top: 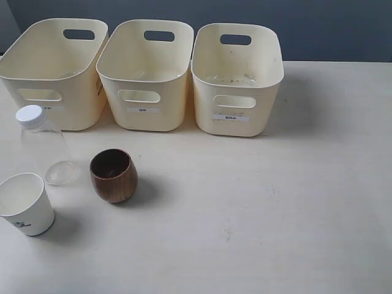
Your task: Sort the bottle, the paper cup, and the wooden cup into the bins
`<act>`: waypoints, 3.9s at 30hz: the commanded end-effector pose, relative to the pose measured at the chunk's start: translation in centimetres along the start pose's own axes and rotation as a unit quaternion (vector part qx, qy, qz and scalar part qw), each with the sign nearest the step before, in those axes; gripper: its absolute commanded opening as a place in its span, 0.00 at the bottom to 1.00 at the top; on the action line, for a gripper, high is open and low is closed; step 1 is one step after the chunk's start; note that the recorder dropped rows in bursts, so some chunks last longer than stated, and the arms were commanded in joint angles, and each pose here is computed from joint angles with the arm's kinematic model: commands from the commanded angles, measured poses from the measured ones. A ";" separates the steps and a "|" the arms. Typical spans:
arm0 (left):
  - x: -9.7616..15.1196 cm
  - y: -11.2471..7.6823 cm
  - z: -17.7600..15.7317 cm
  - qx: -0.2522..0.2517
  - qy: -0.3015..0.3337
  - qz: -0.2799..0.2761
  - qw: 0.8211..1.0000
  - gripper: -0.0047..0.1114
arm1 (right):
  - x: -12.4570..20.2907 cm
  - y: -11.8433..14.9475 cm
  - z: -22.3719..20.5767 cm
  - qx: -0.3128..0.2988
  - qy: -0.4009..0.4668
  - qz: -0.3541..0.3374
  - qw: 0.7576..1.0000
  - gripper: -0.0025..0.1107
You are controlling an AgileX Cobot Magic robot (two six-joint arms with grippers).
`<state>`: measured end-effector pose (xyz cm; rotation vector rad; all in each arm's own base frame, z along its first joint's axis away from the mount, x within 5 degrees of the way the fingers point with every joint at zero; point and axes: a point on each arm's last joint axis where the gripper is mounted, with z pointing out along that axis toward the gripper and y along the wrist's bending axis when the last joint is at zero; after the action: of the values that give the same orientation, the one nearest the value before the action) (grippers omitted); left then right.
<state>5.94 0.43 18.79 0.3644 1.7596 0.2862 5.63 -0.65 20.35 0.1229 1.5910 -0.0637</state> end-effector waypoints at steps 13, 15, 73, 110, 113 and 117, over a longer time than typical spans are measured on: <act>0.0 -0.1 0.0 0.003 -0.005 -0.001 1.000 0.04 | -0.1 0.0 0.0 0.003 -0.005 0.000 1.000 0.02; 0.0 -0.1 0.0 0.003 -0.005 -0.001 1.000 0.04 | -0.1 0.0 0.0 0.003 -0.005 0.000 1.000 0.02; 0.0 -0.1 0.0 0.003 -0.005 -0.001 1.000 0.04 | -20.9 8.5 4.8 -0.390 0.035 -0.087 0.916 0.02; 0.0 -0.1 0.0 0.003 -0.005 -0.001 1.000 0.04 | -0.4 39.5 10.5 -0.664 0.186 -0.339 0.640 0.54; 0.0 -0.1 0.0 0.003 -0.005 -0.001 1.000 0.04 | 0.7 39.9 9.9 -0.670 0.195 -0.344 0.628 0.54; 0.0 -0.1 0.0 0.003 -0.005 -0.001 1.000 0.04 | 1.8 40.2 9.7 -0.670 0.203 -0.349 0.622 0.54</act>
<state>5.94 0.43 18.79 0.3644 1.7596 0.2862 19.95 37.93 20.17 -1.7851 1.6389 0.6030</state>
